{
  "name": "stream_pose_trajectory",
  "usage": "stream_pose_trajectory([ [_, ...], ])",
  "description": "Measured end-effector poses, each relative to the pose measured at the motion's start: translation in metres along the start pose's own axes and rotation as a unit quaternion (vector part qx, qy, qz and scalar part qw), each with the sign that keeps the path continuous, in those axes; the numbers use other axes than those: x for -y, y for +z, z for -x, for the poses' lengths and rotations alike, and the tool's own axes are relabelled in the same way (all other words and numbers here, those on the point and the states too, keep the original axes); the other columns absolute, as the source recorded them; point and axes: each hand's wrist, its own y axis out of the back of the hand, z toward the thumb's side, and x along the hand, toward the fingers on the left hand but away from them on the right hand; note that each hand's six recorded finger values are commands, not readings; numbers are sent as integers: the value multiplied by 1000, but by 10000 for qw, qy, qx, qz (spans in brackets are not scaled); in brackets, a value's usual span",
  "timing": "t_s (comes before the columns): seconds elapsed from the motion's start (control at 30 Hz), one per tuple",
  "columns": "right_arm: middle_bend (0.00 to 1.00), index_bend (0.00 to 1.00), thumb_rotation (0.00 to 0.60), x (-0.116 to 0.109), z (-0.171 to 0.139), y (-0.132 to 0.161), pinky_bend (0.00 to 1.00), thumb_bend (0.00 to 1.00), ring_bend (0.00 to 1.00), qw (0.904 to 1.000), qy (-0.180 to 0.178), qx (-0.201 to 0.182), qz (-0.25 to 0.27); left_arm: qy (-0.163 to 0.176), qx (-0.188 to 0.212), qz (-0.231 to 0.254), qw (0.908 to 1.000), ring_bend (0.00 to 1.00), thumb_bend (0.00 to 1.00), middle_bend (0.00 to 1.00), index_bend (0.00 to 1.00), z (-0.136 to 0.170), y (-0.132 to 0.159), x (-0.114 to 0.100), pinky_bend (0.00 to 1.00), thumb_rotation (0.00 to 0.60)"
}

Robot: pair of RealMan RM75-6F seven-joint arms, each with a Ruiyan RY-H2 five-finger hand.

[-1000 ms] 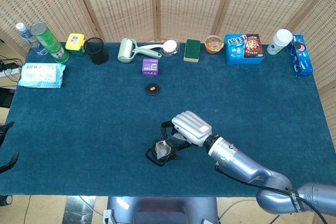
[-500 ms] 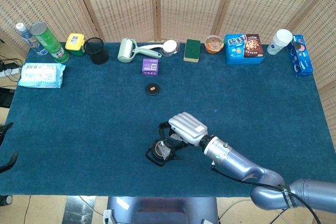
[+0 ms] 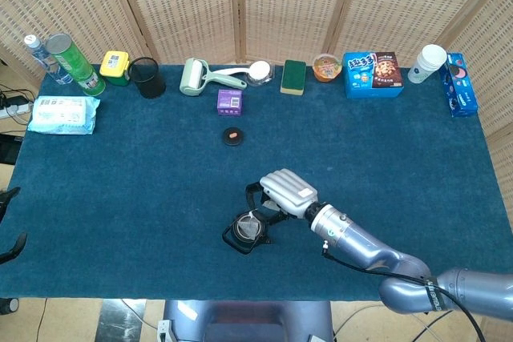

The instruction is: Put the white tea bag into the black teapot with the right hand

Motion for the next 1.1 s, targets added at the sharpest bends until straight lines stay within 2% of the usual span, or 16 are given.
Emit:
stream_pose_trajectory([
  [0.53, 1000, 661, 600, 21, 5, -22, 1000, 522, 1000, 9992, 295, 271, -14, -33, 35, -18, 10000, 0, 453, 138, 34, -2, 4, 2, 120, 600],
  [0.87, 1000, 653, 600, 9, -2, -43, 1000, 507, 1000, 9980, 243, 572, -116, -47, 54, -34, 10000, 0, 454, 137, 34, -3, 7, 2, 119, 600],
  [1.0, 980, 607, 600, 5, -7, -55, 1000, 504, 1000, 9969, 239, 738, -129, -45, 76, -41, 10000, 0, 454, 137, 34, -4, 9, 2, 120, 600],
  [1.1, 894, 528, 600, 2, -12, -65, 1000, 492, 1000, 9958, 251, 854, -207, -49, 91, -54, 9999, 0, 454, 138, 34, -4, 11, 2, 119, 600],
])
